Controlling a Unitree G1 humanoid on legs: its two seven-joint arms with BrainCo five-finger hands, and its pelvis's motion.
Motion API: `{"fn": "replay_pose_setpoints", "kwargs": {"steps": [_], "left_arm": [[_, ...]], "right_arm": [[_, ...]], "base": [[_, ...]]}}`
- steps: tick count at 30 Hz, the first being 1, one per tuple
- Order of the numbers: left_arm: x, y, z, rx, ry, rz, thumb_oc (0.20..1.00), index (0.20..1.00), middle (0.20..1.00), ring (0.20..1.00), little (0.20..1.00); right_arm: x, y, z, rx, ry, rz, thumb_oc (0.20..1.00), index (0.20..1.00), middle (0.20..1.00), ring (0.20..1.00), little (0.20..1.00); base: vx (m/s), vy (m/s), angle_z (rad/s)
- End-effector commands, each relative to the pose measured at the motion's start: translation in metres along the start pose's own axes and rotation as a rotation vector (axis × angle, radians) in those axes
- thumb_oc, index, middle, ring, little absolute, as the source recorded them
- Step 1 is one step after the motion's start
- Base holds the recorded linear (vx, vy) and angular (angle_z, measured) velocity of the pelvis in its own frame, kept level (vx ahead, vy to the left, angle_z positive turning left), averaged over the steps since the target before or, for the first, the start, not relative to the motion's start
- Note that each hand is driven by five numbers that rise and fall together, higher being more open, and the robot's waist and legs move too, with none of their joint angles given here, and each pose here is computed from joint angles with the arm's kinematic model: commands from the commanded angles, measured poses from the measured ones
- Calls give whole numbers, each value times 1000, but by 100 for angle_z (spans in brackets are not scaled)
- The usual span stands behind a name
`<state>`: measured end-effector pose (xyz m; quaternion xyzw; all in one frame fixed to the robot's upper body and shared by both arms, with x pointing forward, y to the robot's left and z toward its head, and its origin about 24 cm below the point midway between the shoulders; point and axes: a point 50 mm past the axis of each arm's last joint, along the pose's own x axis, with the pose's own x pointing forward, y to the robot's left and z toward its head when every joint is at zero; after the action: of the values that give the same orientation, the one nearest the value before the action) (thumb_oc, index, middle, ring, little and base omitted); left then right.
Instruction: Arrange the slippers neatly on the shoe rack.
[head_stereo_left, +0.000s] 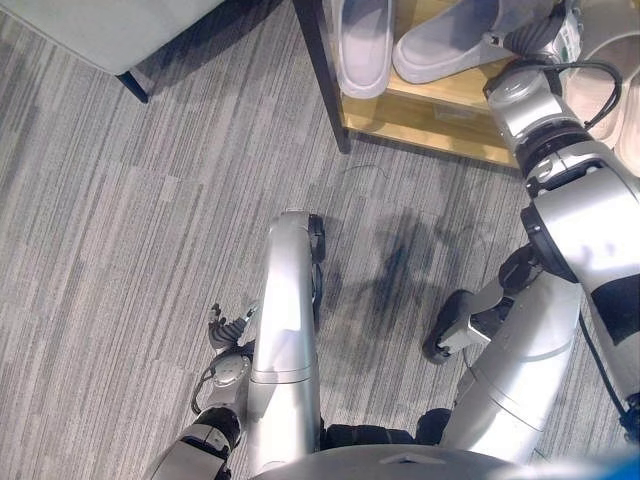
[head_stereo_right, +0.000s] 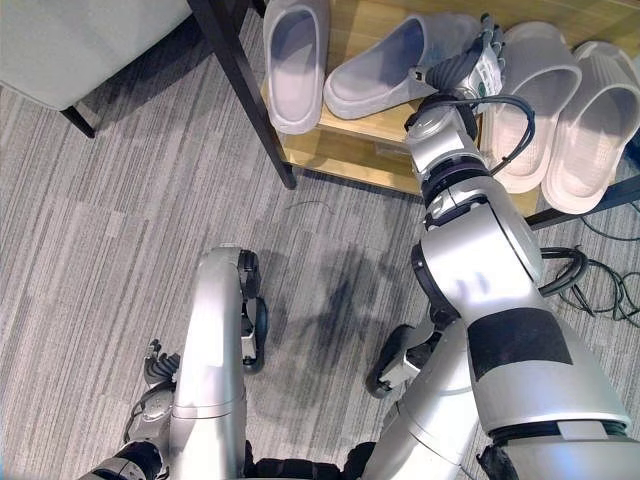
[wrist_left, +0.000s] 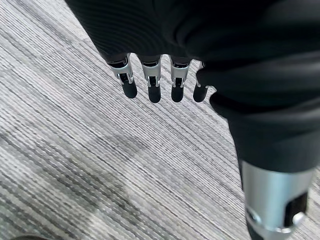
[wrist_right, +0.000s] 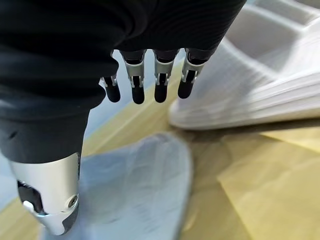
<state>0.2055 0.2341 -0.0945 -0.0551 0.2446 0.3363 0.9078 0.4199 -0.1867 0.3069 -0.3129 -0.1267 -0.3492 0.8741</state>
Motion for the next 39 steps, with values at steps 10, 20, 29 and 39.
{"fn": "replay_pose_setpoints", "kwargs": {"steps": [10,20,29,39], "left_arm": [[-2,13,-3,119,-54,-50,1000,1000,1000,1000,1000],[-2,18,-7,131,-26,-30,1000,1000,1000,1000,1000],[0,23,-6,144,-19,-37,1000,1000,1000,1000,1000],[-2,25,-11,135,-8,-12,1000,1000,1000,1000,1000]], "right_arm": [[16,-26,-12,-80,57,-4,1000,1000,1000,1000,1000],[14,-23,-27,-145,117,34,1000,1000,1000,1000,1000],[13,-19,-34,-265,116,124,200,200,200,200,200],[11,-19,-48,-360,7,34,200,200,200,200,200]], "base": [[0,0,0],[0,0,0],[0,0,0],[0,0,0]]}}
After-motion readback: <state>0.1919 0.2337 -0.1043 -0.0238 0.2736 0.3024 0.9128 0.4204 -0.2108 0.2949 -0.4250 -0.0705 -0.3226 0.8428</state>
